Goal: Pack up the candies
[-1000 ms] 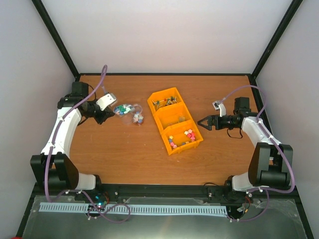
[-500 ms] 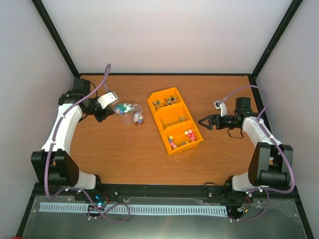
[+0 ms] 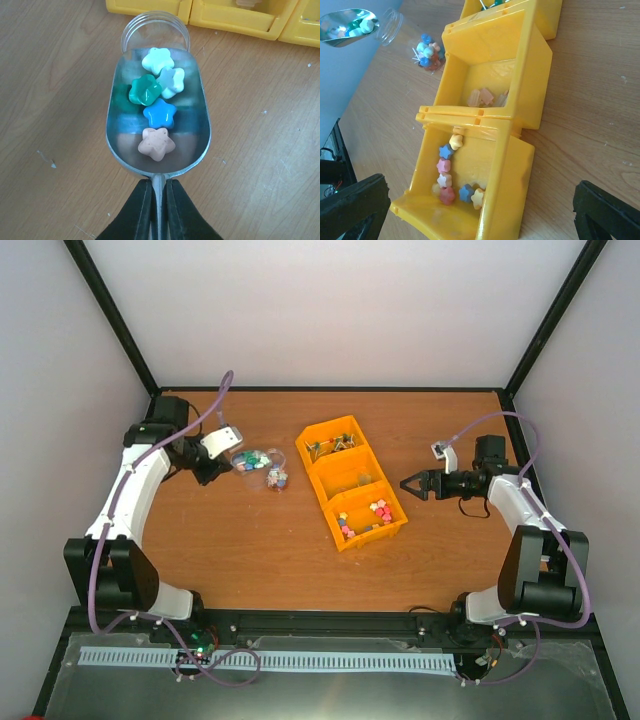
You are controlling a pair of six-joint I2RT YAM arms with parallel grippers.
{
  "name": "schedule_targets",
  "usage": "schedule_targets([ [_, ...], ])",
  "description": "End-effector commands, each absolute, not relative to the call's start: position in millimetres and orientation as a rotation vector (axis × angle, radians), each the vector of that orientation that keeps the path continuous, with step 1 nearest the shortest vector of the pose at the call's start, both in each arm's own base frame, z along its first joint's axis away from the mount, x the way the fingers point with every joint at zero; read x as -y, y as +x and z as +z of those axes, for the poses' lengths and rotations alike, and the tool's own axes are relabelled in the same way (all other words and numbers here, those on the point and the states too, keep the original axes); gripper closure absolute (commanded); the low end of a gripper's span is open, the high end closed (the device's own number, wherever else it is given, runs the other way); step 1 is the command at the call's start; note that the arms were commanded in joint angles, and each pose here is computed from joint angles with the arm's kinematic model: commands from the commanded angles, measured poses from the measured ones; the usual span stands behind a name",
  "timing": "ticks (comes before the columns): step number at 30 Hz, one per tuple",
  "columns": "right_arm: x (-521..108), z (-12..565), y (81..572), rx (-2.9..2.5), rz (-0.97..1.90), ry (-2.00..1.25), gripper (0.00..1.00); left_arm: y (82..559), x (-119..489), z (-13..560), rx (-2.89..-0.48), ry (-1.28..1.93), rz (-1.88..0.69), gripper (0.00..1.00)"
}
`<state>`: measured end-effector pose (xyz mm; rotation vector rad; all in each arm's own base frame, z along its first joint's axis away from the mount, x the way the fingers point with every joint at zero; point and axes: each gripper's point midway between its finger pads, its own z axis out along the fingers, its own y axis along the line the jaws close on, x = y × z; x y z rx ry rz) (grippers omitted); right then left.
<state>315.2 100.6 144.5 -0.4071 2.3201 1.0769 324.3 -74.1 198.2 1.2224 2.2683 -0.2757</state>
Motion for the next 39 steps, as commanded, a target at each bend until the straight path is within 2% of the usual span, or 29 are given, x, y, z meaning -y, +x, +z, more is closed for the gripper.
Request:
schedule_targets([
  [1,-99,146,315,-2.300,1.096,-0.401,0.01,331,78,215,-2.218,1.265,-0.239,0.99],
  [25,-97,146,315,-2.294,1.119,-0.386,0.01,333,77,217,-2.241,1.306,-0.193,0.99],
  [39,-96,145,316,-2.294,1.118,-0.382,0.01,337,78,249,-2.198,1.299,-0.150,0.99],
])
